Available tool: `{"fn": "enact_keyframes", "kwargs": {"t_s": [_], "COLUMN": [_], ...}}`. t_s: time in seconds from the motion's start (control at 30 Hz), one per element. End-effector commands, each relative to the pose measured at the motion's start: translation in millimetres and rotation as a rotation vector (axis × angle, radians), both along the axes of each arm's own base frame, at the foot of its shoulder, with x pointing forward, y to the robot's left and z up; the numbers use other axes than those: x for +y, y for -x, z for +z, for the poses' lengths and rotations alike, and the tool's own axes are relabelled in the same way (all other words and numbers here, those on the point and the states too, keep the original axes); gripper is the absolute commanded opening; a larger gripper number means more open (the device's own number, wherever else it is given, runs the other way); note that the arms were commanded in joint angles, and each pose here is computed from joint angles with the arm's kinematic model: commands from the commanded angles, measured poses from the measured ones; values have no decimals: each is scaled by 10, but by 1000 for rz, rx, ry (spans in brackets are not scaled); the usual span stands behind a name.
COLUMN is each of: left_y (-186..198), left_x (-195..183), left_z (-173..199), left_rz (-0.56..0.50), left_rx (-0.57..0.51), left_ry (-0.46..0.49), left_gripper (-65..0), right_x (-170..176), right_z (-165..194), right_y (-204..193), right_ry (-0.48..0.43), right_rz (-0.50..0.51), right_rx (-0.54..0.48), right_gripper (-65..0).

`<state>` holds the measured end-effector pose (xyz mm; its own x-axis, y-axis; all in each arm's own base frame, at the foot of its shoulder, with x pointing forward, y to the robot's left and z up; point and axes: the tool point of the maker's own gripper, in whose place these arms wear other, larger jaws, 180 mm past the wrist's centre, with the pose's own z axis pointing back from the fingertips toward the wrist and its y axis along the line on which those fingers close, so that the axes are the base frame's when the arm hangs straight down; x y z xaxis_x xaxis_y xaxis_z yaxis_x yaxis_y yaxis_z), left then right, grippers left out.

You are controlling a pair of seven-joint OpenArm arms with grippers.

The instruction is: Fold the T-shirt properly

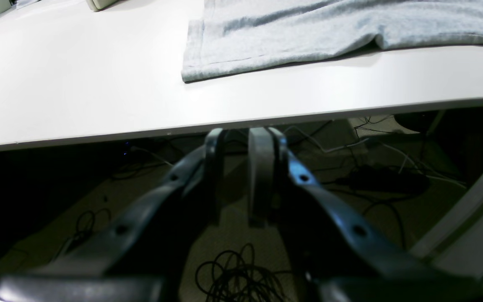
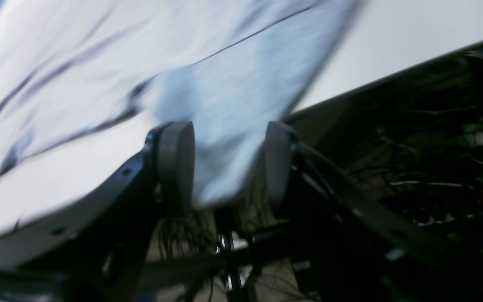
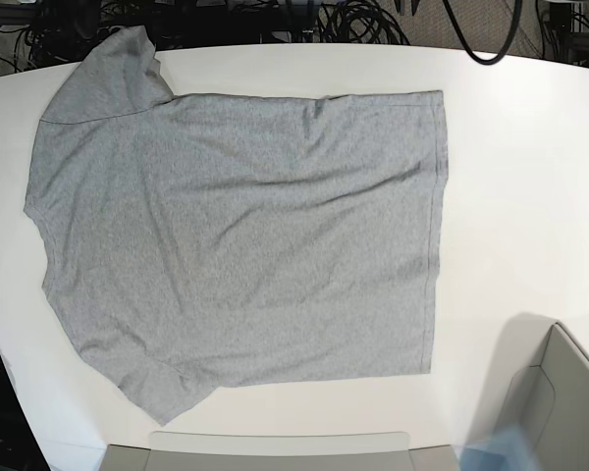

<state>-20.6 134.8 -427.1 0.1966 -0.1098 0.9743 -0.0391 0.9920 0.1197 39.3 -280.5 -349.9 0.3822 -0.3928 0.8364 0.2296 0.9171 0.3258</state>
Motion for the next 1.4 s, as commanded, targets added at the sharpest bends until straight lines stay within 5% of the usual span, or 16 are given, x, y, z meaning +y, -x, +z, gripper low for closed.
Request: {"fn": "enact_keyframes", "kwargs": {"t_s": [0.0, 0.37, 1.0, 1.2, 1.37], "left_y": [75, 56, 37, 37, 44], "left_x": [0, 5, 5, 7, 7], "left_z": [68, 65, 64, 64, 64], "left_rz": [-4, -5, -4, -4, -4], "left_rx": [-12, -15, -20, -19, -18], "left_ry": [-5, -6, -8, -11, -11], "left_gripper": [-532, -532, -531, -531, -531], "right_x": [-71, -628, -545, -599, -340], "right_z": [26, -122, -338, -625, -634], "right_y": [2, -225, -591, -608, -720], "right_ry": [0, 32, -17, -28, -159], "right_rz": [-11, -126, -87, -108, -85], "right_rx": [-3, 14, 51, 132, 71], "right_gripper": [-381, -382, -382, -382, -382]}}
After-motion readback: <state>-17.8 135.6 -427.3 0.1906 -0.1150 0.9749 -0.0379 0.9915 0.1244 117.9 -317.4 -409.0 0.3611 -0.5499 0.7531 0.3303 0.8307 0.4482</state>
